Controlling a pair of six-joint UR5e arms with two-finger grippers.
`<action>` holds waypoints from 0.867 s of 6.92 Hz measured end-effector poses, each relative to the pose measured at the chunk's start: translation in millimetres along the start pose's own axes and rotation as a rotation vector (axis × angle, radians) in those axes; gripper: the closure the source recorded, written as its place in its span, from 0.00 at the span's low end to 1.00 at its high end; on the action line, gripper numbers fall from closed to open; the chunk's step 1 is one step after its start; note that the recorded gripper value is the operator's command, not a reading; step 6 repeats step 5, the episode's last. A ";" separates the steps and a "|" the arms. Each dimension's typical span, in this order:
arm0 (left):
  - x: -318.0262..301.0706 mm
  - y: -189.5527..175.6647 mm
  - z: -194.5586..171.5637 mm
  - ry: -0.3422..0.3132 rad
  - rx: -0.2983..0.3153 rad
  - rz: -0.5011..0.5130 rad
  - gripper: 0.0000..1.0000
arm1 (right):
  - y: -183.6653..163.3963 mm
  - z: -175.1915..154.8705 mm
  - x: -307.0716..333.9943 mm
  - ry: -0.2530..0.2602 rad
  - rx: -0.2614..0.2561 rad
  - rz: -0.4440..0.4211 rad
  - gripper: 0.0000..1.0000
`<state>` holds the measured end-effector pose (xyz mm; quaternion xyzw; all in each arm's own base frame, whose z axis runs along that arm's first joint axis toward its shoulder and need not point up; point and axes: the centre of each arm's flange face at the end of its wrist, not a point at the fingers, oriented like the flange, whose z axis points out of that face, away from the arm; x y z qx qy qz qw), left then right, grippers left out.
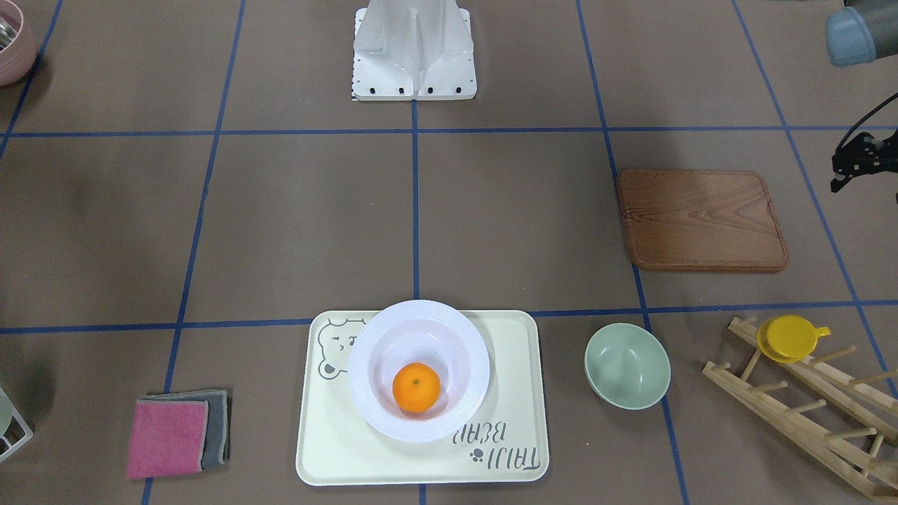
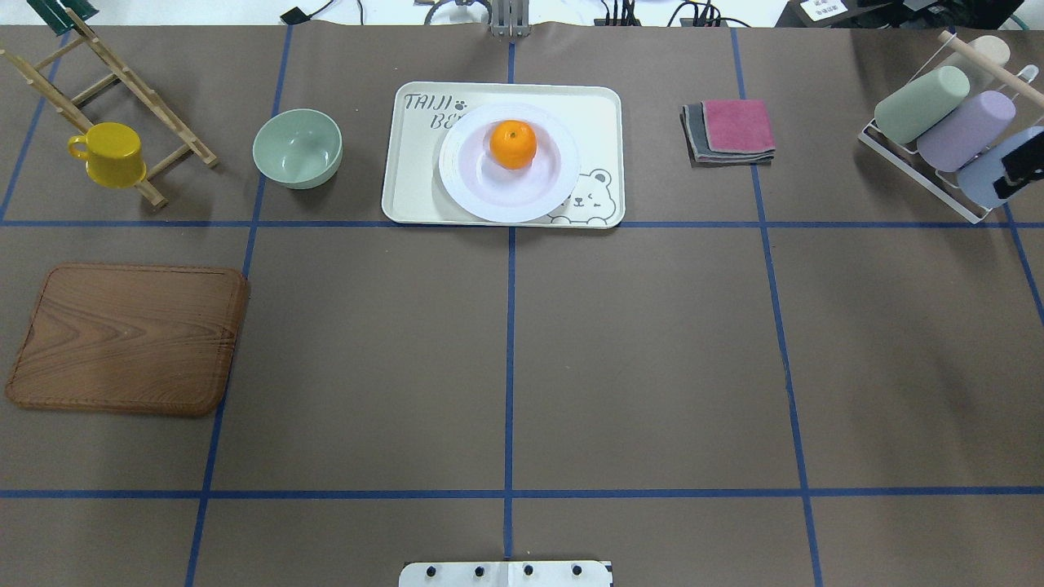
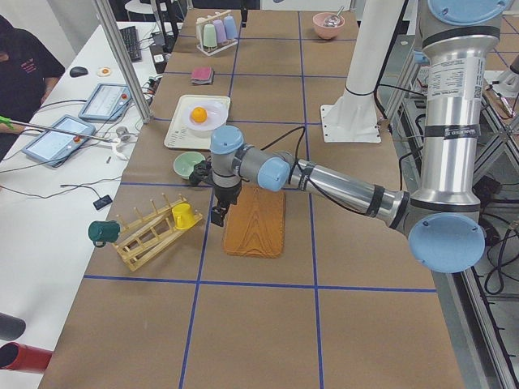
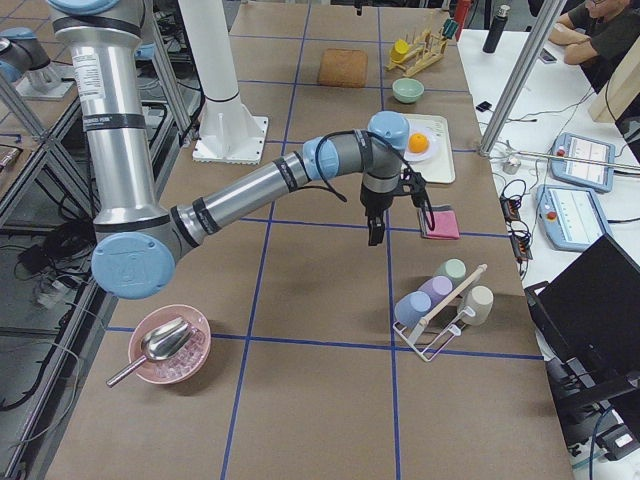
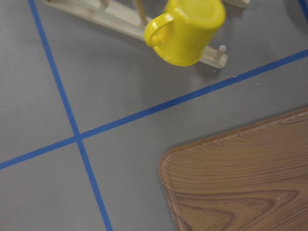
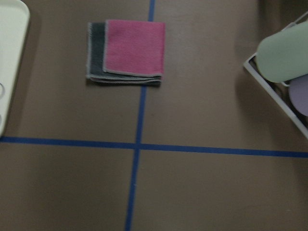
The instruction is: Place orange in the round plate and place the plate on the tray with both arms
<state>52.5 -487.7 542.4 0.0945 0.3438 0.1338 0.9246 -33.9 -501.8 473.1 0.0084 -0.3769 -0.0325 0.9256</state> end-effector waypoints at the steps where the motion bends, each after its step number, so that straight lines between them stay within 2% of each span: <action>1: -12.9 4.9 4.7 0.021 -0.011 -0.029 0.02 | 21.7 7.9 61.6 -0.030 -0.025 -0.001 0.00; 3: -27.4 12.1 11.0 0.049 -0.028 -0.072 0.02 | 55.1 16.6 123.6 -0.048 -0.041 0.002 0.00; 6: -32.3 19.9 14.8 0.052 -0.039 -0.090 0.02 | 64.1 18.2 134.6 -0.047 -0.043 0.011 0.00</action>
